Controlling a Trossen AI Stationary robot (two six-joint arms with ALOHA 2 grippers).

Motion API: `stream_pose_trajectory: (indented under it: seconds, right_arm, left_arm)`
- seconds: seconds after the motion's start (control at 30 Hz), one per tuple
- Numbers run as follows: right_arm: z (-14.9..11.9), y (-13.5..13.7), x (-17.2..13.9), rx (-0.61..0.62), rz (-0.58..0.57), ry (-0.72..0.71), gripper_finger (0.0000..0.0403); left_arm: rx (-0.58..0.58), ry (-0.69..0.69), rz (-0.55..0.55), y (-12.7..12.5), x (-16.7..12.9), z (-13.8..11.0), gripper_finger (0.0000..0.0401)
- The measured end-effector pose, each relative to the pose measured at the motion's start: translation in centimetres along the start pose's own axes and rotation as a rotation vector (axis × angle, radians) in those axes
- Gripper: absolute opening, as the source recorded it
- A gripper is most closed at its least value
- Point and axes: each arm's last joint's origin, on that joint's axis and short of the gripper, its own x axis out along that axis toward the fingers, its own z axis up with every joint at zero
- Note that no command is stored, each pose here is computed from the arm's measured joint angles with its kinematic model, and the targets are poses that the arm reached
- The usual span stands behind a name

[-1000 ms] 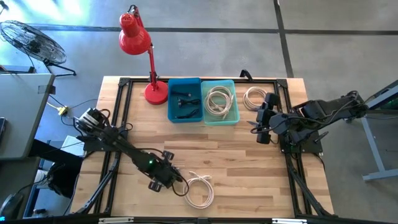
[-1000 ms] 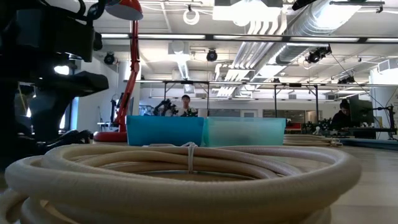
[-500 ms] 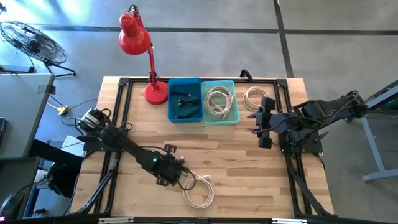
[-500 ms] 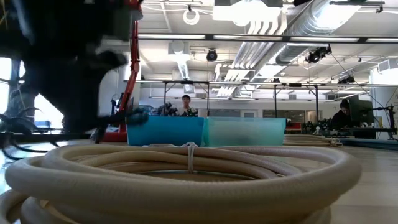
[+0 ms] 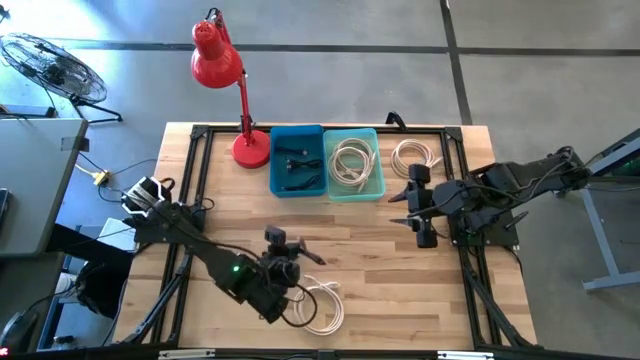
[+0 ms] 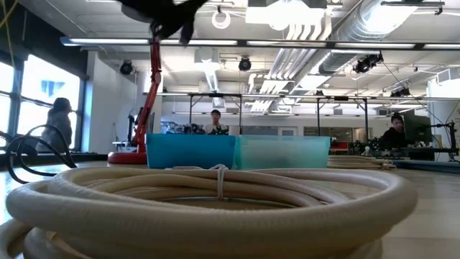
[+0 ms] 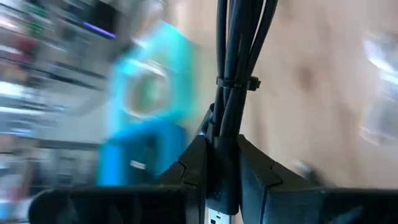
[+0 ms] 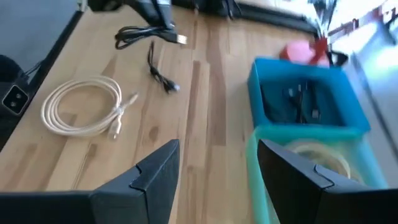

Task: Pick & Place USB Port
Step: Put the black USB cable into the blue bin

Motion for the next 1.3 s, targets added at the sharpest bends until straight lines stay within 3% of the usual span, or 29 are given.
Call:
stream_pose_trajectory:
  seconds: [0.13, 0.23, 0.4, 0.53, 0.77, 0.9, 1.0, 1.17, 1.3]
  right_arm:
    - [1.0, 0.7, 1.0, -0.100, 0.021, -0.060, 0.0209]
    - [1.7, 1.6, 2.0, -0.193, 0.048, -0.101, 0.0209]
    - [2.5, 3.0, 4.3, -0.301, 0.035, -0.119, 0.0209]
    - [2.7, 3.7, 6.0, -0.334, -0.040, -0.109, 0.0209]
    - [3.1, 4.5, 8.5, -0.300, -0.193, -0.099, 0.0208]
    - [3.3, 4.5, 8.8, -0.246, -0.281, -0.116, 0.0208]
    - [3.4, 5.2, 8.6, -0.256, -0.252, -0.134, 0.0208]
    - [3.5, 7.4, 7.8, -0.327, -0.097, -0.198, 0.0208]
    - [3.5, 9.1, 7.0, -0.414, -0.073, -0.243, 0.0208]
  left_arm:
    - [-0.006, -0.063, 0.197, 0.4, -0.2, 0.3, 0.0044]
    - [-0.020, -0.087, 0.270, 0.6, -0.3, 0.5, 0.0044]
    - [-0.026, -0.112, 0.264, 1.0, -0.5, 1.0, 0.0044]
    - [-0.002, -0.151, 0.236, 1.6, -1.1, 1.8, 0.0043]
    - [0.096, -0.323, 0.107, 2.5, -2.4, 4.5, 0.0043]
    - [0.151, -0.353, 0.115, 2.6, -2.6, 4.9, 0.0043]
    - [0.156, -0.335, 0.129, 2.8, -2.2, 4.9, 0.0043]
    - [0.140, -0.321, 0.094, 3.5, -1.0, 4.9, 0.0043]
    - [0.125, -0.321, 0.066, 4.1, -0.1, 5.1, 0.0043]
